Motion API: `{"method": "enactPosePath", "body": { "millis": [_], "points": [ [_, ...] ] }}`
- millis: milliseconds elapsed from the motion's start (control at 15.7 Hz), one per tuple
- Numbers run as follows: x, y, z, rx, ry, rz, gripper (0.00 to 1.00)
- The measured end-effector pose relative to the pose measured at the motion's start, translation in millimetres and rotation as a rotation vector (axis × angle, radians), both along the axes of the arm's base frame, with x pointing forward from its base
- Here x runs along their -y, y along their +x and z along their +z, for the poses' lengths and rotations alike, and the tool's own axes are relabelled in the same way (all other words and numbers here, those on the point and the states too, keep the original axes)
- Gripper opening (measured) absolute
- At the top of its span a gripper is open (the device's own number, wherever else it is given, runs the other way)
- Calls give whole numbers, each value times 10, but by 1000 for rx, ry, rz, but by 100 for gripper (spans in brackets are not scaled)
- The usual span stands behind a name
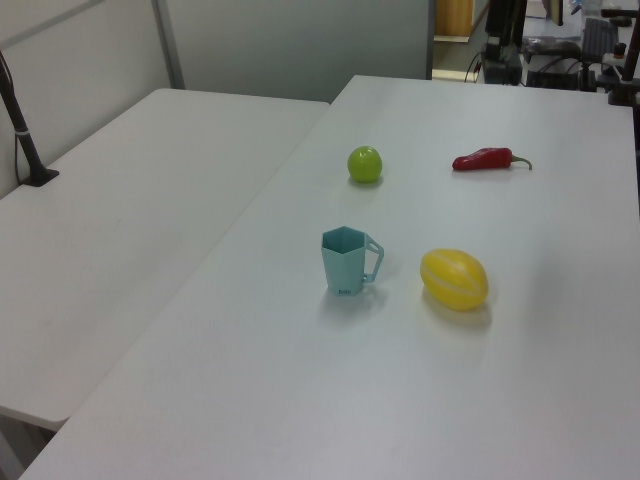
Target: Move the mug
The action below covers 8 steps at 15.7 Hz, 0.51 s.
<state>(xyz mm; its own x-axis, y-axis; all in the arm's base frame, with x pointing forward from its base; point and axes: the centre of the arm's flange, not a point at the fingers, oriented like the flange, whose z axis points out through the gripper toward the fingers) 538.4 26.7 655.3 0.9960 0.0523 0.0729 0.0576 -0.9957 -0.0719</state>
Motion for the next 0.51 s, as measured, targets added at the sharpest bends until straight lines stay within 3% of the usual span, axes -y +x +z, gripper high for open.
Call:
{"method": "enactPosePath", "body": {
  "millis": [319,511],
  "points": [
    [-107,20,-57,-10,-1,33,100],
    [-244,127,-191,-4,-7,143,100]
  ]
}}
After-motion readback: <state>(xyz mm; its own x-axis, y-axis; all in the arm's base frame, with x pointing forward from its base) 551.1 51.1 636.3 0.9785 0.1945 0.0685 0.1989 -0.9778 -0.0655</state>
